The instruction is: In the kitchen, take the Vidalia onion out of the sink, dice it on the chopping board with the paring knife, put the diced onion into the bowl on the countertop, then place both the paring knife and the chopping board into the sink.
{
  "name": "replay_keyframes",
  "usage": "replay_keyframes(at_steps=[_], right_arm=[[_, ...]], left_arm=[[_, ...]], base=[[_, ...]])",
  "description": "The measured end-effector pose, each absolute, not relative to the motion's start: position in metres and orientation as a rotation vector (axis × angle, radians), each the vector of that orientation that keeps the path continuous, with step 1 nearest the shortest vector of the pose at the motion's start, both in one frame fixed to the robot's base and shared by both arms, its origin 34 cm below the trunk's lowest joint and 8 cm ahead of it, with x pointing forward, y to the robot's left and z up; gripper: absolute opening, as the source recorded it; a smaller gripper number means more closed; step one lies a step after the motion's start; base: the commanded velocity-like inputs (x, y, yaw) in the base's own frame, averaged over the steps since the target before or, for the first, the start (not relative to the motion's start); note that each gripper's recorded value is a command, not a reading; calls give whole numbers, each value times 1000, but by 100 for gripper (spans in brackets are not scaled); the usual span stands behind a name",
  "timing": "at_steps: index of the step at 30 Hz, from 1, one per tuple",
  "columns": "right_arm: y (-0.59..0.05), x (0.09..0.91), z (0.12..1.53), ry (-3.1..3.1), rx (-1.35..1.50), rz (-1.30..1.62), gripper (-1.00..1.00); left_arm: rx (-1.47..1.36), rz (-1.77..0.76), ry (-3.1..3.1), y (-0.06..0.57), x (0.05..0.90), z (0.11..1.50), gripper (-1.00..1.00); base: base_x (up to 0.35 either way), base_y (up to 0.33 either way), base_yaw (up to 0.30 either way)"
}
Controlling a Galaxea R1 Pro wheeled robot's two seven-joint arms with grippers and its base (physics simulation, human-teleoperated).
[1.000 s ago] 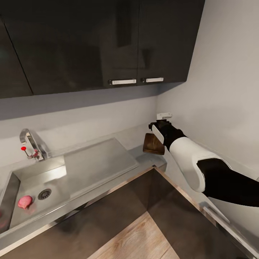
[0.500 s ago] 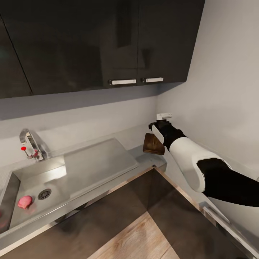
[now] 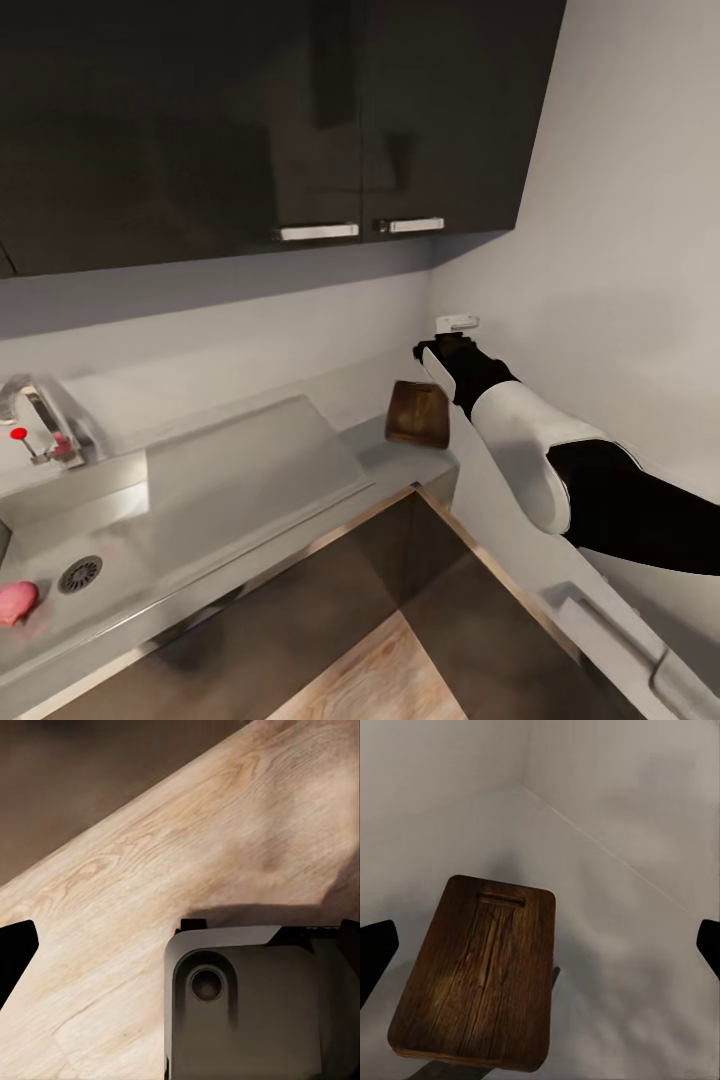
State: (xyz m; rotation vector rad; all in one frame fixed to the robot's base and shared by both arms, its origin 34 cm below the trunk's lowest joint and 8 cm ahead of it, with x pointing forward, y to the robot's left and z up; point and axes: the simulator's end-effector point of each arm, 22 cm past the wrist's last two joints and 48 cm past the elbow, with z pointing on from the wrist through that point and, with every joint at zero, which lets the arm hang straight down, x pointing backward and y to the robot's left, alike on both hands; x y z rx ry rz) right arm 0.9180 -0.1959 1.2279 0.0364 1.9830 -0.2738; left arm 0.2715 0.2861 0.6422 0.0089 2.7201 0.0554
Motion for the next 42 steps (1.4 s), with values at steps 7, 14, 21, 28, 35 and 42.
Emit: replay_keyframes(at_steps=[7, 14, 21, 28, 35, 42], right_arm=[[-196, 918, 1227, 1983, 37, -274, 100], [-196, 919, 1227, 1983, 37, -273, 100], [-196, 918, 1227, 1984, 38, -272, 100], [-196, 918, 1227, 1984, 37, -273, 100], [-196, 918, 1225, 1986, 36, -274, 100], [-196, 918, 1225, 1987, 36, -274, 100]], left_arm=[[8, 55, 2722, 285, 271, 642, 100], [16, 45, 2761, 279, 254, 636, 100], [17, 23, 2830, 268, 184, 633, 100], [4, -9, 2737, 247, 107, 659, 100], [-32, -41, 2567, 223, 8, 725, 100], [-48, -16, 2727, 229, -62, 732, 100]], base=[[205, -101, 0], [25, -14, 0], [1, -1, 0], [0, 0, 0], [0, 0, 0], [0, 0, 0]])
